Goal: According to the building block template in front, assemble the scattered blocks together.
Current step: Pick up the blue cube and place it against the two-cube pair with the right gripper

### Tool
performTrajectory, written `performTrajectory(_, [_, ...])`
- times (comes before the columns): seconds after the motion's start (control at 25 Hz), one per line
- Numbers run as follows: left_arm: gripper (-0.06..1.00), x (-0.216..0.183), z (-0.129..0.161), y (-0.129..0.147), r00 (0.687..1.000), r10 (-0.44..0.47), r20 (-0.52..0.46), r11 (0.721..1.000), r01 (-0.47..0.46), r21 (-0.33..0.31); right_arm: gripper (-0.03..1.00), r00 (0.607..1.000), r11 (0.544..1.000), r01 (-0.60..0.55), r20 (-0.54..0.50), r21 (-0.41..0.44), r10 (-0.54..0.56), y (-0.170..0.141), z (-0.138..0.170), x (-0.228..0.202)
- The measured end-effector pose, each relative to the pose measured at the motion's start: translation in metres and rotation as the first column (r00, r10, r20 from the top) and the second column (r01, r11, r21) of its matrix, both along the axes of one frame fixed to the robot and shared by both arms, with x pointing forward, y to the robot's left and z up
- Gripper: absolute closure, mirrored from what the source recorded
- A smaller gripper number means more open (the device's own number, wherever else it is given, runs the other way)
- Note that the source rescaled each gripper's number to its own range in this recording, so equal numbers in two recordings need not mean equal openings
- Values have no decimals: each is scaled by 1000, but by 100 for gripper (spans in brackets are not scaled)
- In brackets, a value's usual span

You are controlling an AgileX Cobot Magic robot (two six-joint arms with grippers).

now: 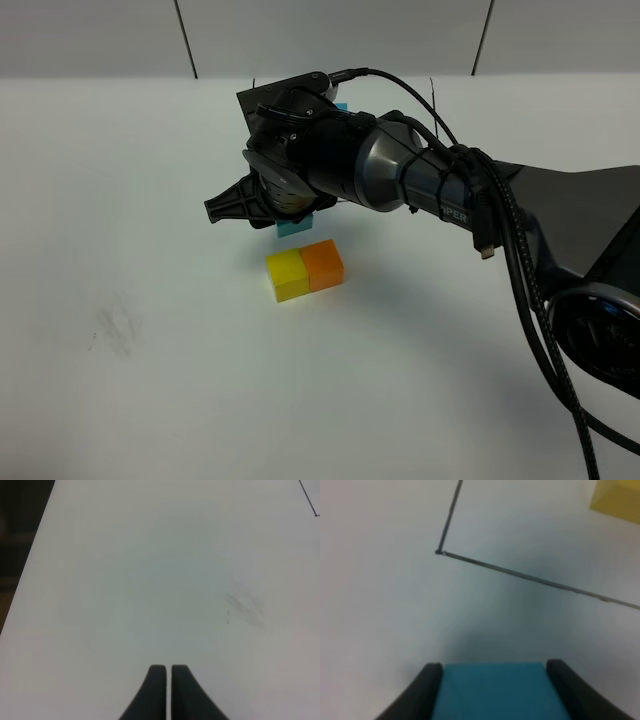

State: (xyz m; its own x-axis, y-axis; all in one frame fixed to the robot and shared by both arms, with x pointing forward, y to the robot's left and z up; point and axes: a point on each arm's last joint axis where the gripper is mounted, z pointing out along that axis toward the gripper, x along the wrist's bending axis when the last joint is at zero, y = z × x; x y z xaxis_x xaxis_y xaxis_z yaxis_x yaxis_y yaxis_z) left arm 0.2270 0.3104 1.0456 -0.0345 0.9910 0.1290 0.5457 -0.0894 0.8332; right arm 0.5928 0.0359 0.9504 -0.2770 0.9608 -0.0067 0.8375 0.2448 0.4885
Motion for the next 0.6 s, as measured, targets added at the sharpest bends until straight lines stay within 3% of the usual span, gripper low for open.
performTrajectory(0.6, [94,0,0,0,1000,0,0,1000,0,1,47,999,999,15,-40,30,-14,8,-17,3])
